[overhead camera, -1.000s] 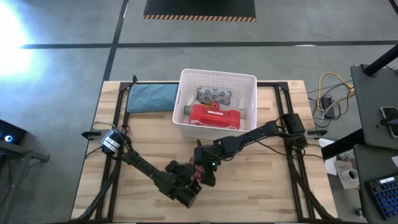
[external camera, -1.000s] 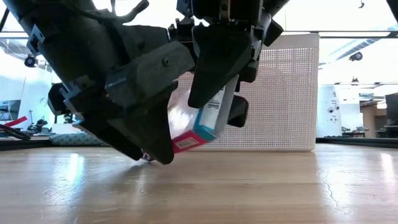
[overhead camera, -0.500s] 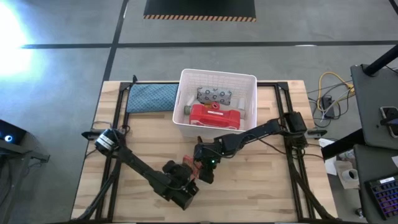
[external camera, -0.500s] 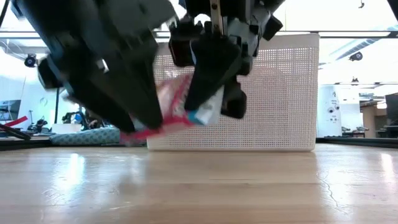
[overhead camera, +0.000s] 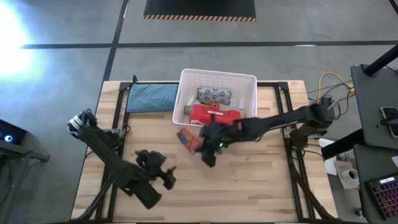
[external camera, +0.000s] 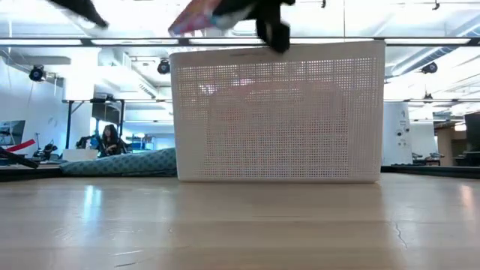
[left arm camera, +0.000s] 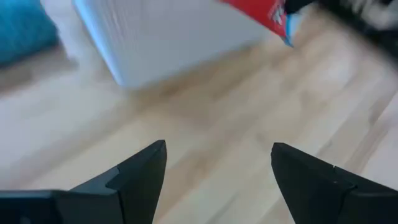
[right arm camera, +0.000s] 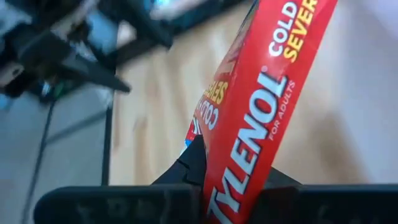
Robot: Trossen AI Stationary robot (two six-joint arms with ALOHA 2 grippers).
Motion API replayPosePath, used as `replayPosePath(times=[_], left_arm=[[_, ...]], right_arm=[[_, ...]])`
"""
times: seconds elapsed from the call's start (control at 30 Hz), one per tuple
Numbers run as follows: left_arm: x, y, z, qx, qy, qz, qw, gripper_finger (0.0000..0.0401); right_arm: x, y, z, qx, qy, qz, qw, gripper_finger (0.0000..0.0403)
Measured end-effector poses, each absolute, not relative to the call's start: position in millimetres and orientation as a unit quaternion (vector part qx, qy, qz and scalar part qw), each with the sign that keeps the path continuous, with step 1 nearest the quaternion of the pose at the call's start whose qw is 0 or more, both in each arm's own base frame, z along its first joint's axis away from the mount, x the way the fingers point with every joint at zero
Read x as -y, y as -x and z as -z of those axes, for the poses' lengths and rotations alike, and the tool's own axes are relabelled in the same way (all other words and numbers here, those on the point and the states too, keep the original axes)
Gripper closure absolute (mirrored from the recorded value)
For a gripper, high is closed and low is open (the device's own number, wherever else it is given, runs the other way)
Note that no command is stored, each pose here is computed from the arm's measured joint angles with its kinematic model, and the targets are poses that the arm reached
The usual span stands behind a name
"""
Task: Pick & place medical supplies in basket/bin
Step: Put the red pill box into the white bin
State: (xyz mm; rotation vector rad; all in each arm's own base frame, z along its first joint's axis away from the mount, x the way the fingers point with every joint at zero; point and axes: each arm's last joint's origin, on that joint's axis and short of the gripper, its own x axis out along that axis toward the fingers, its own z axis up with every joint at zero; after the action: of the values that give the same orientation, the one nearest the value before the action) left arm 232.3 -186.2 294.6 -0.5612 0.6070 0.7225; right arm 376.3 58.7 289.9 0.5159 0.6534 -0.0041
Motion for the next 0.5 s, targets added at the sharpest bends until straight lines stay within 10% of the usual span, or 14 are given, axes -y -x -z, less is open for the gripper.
replayPosePath(times=[0.27,0.5], left_arm=[[156.8,-210.7,-341.2,-0.132,0.281,-0.351,0.883,0.0132],[142.6,-208.8,-352.4,-0.090,0.263,-0.368,0.887,0.0132]], right_arm=[[5.3,-328.7,-359.5,-0.172,-0.238,0.207,0.933,0.0385],[81.9,-308.2,-323.1,-0.323,-0.276,0.294,0.856,0.0362]])
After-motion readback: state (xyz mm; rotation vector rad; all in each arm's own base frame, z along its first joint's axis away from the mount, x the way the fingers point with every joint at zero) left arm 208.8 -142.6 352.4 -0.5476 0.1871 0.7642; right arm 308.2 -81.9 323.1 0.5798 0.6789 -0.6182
